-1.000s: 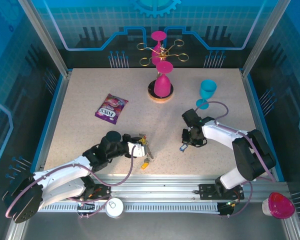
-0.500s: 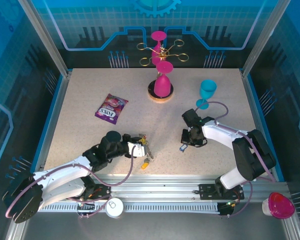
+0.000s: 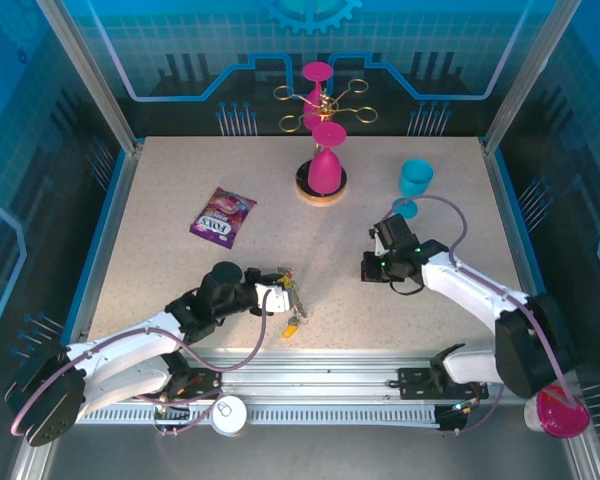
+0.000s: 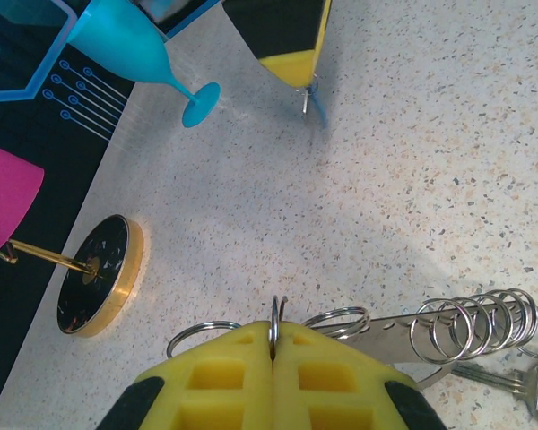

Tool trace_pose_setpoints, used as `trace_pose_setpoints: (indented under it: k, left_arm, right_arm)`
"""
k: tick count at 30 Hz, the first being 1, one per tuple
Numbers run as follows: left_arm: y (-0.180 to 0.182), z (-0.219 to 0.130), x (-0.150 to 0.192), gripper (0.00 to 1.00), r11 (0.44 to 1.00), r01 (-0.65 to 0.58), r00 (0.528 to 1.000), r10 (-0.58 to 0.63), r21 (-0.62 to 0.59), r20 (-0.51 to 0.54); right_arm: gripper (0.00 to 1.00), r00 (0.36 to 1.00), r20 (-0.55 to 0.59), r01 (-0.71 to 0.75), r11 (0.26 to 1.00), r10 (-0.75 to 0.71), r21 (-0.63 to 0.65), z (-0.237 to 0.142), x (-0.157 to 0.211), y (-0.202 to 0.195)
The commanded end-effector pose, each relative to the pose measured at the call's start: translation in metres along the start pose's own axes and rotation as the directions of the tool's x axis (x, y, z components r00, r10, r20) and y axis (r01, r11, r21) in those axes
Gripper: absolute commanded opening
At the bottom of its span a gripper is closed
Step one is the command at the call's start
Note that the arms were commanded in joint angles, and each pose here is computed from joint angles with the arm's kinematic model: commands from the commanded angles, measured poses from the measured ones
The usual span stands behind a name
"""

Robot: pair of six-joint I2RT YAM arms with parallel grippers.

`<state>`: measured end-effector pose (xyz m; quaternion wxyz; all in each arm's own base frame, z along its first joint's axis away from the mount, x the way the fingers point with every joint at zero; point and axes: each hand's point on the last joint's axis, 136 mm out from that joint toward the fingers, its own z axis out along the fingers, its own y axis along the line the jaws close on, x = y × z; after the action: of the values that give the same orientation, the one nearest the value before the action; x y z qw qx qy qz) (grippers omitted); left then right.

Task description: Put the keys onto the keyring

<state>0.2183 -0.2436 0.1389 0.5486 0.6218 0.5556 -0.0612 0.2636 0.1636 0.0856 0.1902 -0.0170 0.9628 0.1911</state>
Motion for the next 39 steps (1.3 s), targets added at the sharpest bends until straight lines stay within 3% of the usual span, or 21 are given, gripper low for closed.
trace_pose_setpoints:
  k: [1,5,14,18,23,28,39]
  left_arm:
    - [0.016,0.0,-0.019,0.0,0.999,0.033,0.998,-0.03,-0.043,0.061]
    - [0.017,0.001,-0.021,0.0,0.997,0.059,0.996,-0.056,-0.041,0.07]
    - [0.016,0.002,-0.033,0.0,0.975,0.222,0.967,-0.222,0.008,0.126]
    - [0.017,0.003,-0.037,0.0,0.966,0.259,0.955,-0.259,0.021,0.145]
    - [0.017,0.006,-0.041,0.0,0.962,0.27,0.949,-0.273,0.037,0.157]
    - [0.016,0.006,-0.042,0.0,0.956,0.289,0.941,-0.293,0.045,0.167]
    - [0.015,0.009,-0.046,0.0,0.952,0.298,0.935,-0.305,0.065,0.18]
  right_arm:
    - [0.0,0.984,0.092,0.169,0.966,-0.153,-0.196,-0.02,-0.011,0.038]
    - [0.0,0.922,0.238,0.371,0.871,-0.305,-0.321,-0.049,-0.016,0.077]
    - [0.0,0.665,0.55,0.728,0.602,-0.505,-0.326,-0.098,-0.011,0.128]
    - [0.0,0.602,0.574,0.794,0.492,-0.555,-0.356,-0.104,-0.004,0.145]
    - [0.0,0.583,0.559,0.812,0.4,-0.59,-0.424,-0.103,0.006,0.162]
    - [0.0,0.584,0.525,0.805,0.364,-0.619,-0.467,-0.094,0.015,0.17]
    - [0.0,0.571,0.415,0.806,0.388,-0.709,-0.446,-0.06,0.033,0.168]
